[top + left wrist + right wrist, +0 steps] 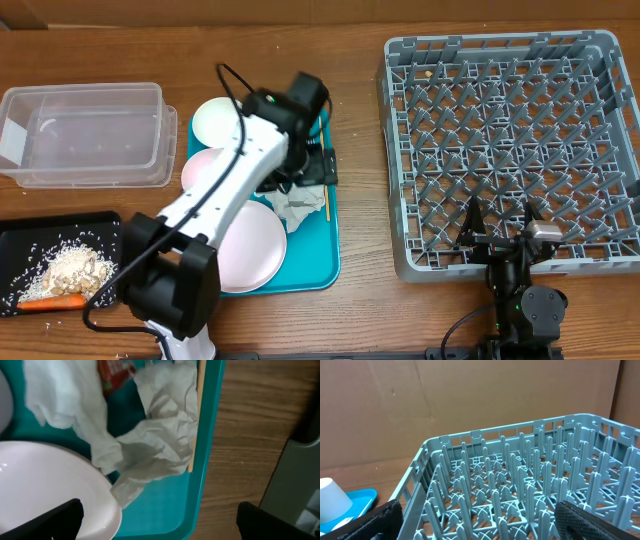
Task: Sort waste into correct bins and load items into the dishwasher
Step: 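Lower the left gripper onto the crumpled white tissue and grasp it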
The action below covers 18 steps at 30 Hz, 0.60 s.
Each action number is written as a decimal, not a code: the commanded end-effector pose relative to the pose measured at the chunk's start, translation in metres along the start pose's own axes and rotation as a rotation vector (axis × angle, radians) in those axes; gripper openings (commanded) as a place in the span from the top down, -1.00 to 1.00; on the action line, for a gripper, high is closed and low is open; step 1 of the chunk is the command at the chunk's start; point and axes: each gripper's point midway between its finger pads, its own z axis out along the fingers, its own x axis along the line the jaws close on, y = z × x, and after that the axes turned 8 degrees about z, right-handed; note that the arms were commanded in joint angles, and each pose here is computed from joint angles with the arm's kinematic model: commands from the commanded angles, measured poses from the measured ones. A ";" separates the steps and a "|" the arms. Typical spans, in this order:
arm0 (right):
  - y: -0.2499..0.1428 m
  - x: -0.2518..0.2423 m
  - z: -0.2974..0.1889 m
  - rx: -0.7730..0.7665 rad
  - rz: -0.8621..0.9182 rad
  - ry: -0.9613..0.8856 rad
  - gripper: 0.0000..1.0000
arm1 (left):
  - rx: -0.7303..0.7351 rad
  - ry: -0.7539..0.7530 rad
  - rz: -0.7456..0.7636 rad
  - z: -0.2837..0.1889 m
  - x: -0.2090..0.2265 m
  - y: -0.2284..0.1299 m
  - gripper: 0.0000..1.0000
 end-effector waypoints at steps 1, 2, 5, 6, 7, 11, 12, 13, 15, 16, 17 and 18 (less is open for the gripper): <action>-0.003 -0.001 0.000 -0.001 -0.002 -0.002 -1.00 | -0.011 0.036 -0.031 0.021 0.001 -0.009 -0.94; -0.003 -0.001 0.000 -0.001 -0.002 -0.002 -1.00 | -0.028 0.086 -0.031 0.027 0.011 -0.007 -0.91; -0.003 -0.001 0.000 -0.001 -0.002 -0.002 -1.00 | -0.034 0.170 -0.026 0.035 0.032 -0.009 -0.78; -0.003 -0.001 0.000 -0.001 -0.002 -0.002 -1.00 | -0.037 0.172 0.001 0.042 0.034 -0.010 -0.78; -0.003 -0.001 0.000 -0.001 -0.002 -0.002 -1.00 | -0.042 0.170 0.013 0.048 0.034 -0.010 -0.79; -0.003 -0.001 0.000 -0.001 -0.002 -0.002 -1.00 | -0.055 0.154 0.039 0.064 0.035 -0.011 -0.73; -0.003 -0.001 0.000 -0.001 -0.002 -0.002 -1.00 | -0.053 0.155 0.039 0.066 0.036 -0.012 -0.72; -0.003 -0.001 0.000 -0.001 -0.002 -0.002 -1.00 | -0.052 0.156 0.055 0.067 0.036 -0.013 -0.68; -0.003 -0.001 0.000 -0.001 -0.002 -0.002 -1.00 | -0.053 0.156 0.065 0.067 0.036 -0.012 -0.65; -0.003 -0.001 0.000 -0.001 -0.002 -0.002 -1.00 | -0.054 0.155 0.065 0.067 0.036 -0.012 -0.63; -0.003 -0.001 0.000 -0.001 -0.002 -0.002 -1.00 | -0.055 0.155 0.065 0.067 0.036 -0.012 -0.60; -0.003 -0.001 0.000 -0.001 -0.002 -0.002 -1.00 | -0.061 0.151 0.065 0.068 0.035 -0.010 -0.56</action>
